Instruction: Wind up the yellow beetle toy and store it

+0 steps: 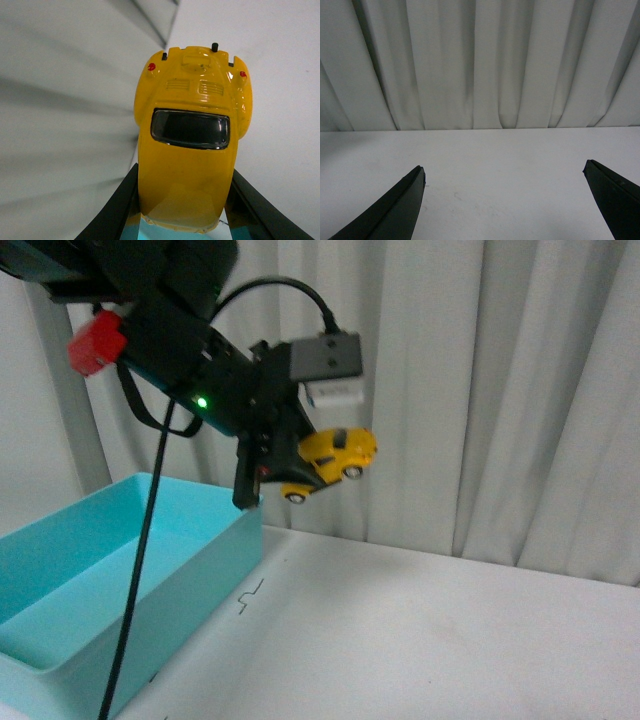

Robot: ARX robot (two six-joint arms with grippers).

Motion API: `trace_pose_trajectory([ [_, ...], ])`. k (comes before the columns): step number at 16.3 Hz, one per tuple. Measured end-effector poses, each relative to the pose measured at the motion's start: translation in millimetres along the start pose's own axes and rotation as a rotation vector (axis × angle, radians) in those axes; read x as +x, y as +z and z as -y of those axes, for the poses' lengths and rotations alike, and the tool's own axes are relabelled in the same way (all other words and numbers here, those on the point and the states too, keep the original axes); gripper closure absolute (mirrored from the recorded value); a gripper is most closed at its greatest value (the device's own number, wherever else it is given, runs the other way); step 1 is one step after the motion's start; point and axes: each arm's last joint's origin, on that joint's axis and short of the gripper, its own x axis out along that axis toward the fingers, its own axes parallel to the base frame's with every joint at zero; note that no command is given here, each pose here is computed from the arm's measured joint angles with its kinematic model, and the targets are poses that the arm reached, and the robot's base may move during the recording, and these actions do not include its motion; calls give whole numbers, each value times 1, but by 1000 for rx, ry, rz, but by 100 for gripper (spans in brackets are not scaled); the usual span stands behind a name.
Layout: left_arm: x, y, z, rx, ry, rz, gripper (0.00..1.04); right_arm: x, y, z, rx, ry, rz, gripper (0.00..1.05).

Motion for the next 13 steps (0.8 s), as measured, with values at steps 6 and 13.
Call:
trace_pose_trajectory([
  [6,12,-165,0,-941,302,-515,65,0,0,0,0,0,0,7],
  [13,40,-189,9,-967,293,-627,65,0,0,0,0,0,0,7],
])
